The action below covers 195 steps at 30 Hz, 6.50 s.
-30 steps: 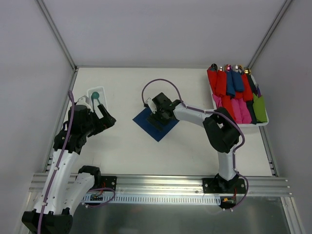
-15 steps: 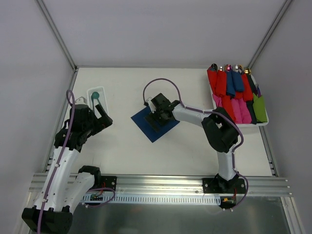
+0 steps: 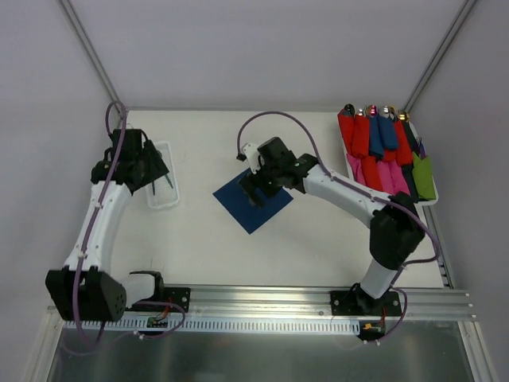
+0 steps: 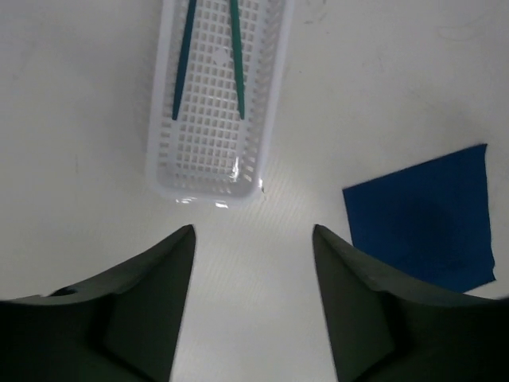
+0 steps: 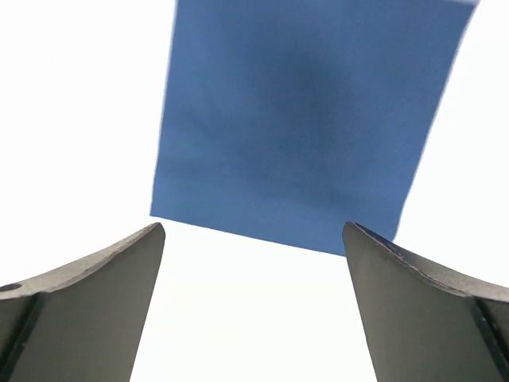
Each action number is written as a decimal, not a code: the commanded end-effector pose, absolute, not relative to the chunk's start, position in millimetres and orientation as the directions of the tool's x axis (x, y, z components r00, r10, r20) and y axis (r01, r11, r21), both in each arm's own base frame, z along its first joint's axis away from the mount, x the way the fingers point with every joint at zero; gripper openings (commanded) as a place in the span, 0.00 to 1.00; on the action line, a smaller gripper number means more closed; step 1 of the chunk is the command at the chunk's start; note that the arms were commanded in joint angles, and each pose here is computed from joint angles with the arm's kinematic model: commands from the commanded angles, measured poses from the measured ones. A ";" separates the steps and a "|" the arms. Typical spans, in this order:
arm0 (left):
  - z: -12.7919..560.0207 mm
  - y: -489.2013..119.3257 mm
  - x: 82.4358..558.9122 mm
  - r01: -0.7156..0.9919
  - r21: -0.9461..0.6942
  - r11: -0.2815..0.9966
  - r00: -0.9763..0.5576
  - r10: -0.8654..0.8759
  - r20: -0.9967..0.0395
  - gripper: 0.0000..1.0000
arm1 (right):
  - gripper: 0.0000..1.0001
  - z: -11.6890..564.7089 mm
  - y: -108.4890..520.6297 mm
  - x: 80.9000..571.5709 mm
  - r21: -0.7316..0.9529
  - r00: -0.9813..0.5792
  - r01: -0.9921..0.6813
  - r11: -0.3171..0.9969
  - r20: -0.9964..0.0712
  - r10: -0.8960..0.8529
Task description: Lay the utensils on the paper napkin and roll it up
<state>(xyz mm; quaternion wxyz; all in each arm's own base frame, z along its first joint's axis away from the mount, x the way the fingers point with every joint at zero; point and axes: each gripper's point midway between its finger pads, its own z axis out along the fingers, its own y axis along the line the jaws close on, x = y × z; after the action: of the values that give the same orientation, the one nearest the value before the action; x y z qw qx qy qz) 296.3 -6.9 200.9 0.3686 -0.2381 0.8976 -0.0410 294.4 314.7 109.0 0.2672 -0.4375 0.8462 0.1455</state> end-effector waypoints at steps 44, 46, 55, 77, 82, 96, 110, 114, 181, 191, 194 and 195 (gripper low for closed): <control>35.0 53.3 456.2 -0.558 -0.074 0.827 -0.770 -0.548 -0.327 0.12 | 0.99 181.7 189.6 289.2 0.205 -0.691 -0.618 0.759 -0.602 -0.400; 37.2 53.6 459.5 -0.551 -0.081 0.831 -0.771 -0.543 -0.333 0.11 | 0.99 182.1 189.6 289.6 0.212 -0.693 -0.617 0.758 -0.602 -0.396; 32.4 57.6 458.5 -0.538 -0.067 0.840 -0.784 -0.528 -0.326 0.19 | 0.99 181.6 186.8 288.7 0.231 -0.705 -0.605 0.762 -0.599 -0.379; 195.1 -5.8 461.6 -0.242 -0.315 0.918 -0.747 -0.383 -0.543 0.00 | 0.99 191.5 179.7 290.2 0.280 -0.713 -0.595 0.753 -0.616 -0.335; 196.7 -118.8 419.7 -0.007 -0.285 0.959 -0.816 -0.170 -0.553 0.00 | 0.99 195.3 162.9 295.6 0.303 -0.744 -0.554 0.776 -0.599 -0.297; 94.8 -298.6 361.3 0.084 -0.293 0.953 -0.927 -0.034 -0.374 0.00 | 0.99 193.1 140.6 305.7 0.346 -0.792 -0.464 0.816 -0.575 -0.207; 53.4 -302.0 363.1 0.007 -0.252 0.968 -0.949 -0.073 -0.307 0.01 | 0.99 191.1 138.6 303.6 0.348 -0.794 -0.460 0.817 -0.573 -0.203; 42.1 -303.4 366.5 0.006 -0.240 0.971 -0.953 -0.067 -0.295 0.01 | 0.99 190.2 138.0 303.3 0.353 -0.798 -0.456 0.817 -0.569 -0.200; 102.9 59.9 410.2 -0.456 -0.100 0.885 -0.794 -0.455 -0.403 0.34 | 0.99 187.0 141.8 304.2 0.388 -0.814 -0.461 0.798 -0.543 -0.206; 71.0 75.2 421.8 -0.491 -0.007 0.871 -0.808 -0.458 -0.371 0.34 | 0.99 182.0 139.5 304.1 0.381 -0.821 -0.453 0.806 -0.532 -0.210; 62.7 78.1 424.6 -0.494 0.019 0.869 -0.813 -0.454 -0.365 0.34 | 0.99 182.2 139.7 305.2 0.381 -0.820 -0.453 0.806 -0.533 -0.209; 60.5 78.2 425.1 -0.495 0.025 0.869 -0.814 -0.454 -0.363 0.34 | 0.99 181.9 139.6 304.6 0.382 -0.822 -0.452 0.806 -0.530 -0.210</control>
<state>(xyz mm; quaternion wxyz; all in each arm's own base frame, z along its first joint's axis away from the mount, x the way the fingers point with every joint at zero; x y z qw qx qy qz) 418.3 72.0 55.9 0.1688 -0.2593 0.9503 0.0336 299.8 140.9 172.1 0.2304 -0.1803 0.9216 0.2550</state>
